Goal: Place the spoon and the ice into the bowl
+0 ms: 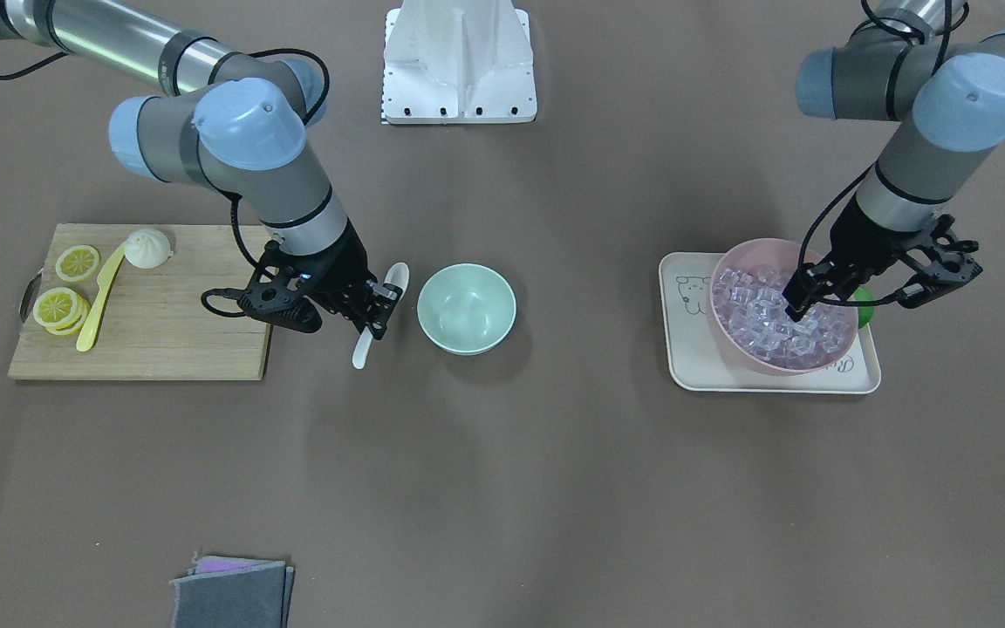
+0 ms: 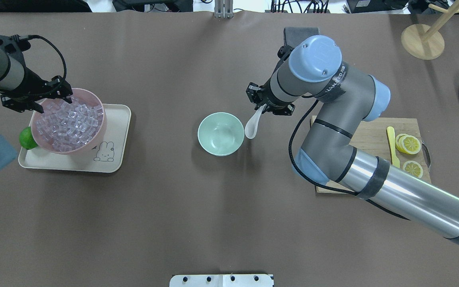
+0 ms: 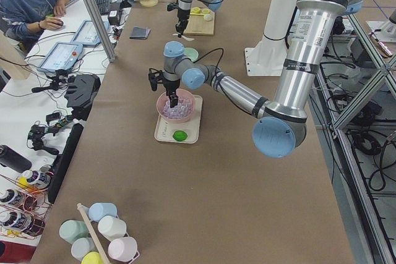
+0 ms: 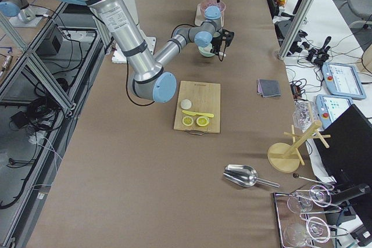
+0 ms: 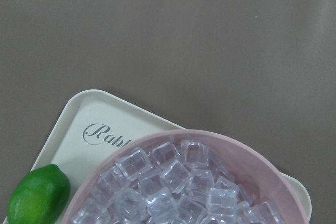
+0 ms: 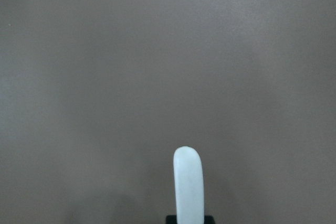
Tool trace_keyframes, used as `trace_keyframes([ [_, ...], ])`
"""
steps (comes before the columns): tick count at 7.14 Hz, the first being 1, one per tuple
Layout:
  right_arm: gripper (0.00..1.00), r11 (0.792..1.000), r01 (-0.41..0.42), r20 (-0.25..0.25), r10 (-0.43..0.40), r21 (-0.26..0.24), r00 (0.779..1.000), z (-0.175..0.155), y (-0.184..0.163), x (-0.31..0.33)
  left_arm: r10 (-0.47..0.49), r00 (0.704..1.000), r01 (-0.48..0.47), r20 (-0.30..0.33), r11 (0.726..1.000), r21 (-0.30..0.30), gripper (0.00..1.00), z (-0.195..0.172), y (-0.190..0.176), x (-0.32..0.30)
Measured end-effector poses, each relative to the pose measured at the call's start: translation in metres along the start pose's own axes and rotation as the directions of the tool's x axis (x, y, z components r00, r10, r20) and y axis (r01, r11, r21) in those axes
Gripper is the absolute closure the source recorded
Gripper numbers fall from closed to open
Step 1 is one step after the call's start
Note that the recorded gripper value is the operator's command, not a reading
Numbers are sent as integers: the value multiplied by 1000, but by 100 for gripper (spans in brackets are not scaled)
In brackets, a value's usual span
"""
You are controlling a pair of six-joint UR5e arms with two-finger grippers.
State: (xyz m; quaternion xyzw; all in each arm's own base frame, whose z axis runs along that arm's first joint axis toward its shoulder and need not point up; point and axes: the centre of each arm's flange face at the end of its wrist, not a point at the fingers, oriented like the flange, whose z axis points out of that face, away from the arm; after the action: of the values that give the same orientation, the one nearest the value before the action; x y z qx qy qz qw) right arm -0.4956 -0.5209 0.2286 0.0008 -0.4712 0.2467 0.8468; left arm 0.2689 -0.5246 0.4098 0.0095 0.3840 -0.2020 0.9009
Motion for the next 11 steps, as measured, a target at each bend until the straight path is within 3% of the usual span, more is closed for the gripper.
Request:
trace_keyframes([
  [2, 100, 993, -98, 17, 97, 66, 995, 12, 16, -25, -3, 1000, 3, 14, 1000, 2, 25, 10, 11, 6],
  [6, 100, 965, -206, 51, 200, 160, 978, 32, 47, -43, -11, 999, 9, 52, 999, 33, 27, 22, 18, 4],
  [7, 54, 960, -222, 61, 215, 172, 975, 33, 51, -46, -15, 998, 12, 65, 999, 42, 29, 23, 17, 4],
  [8, 1, 956, -231, 67, 222, 182, 973, 34, 53, -48, -18, 997, 14, 78, 999, 48, 29, 24, 16, 4],
  [11, 0, 963, -196, 69, 186, 185, 980, 29, 53, -49, -24, 994, 19, 102, 999, 48, 30, 33, 14, 2],
])
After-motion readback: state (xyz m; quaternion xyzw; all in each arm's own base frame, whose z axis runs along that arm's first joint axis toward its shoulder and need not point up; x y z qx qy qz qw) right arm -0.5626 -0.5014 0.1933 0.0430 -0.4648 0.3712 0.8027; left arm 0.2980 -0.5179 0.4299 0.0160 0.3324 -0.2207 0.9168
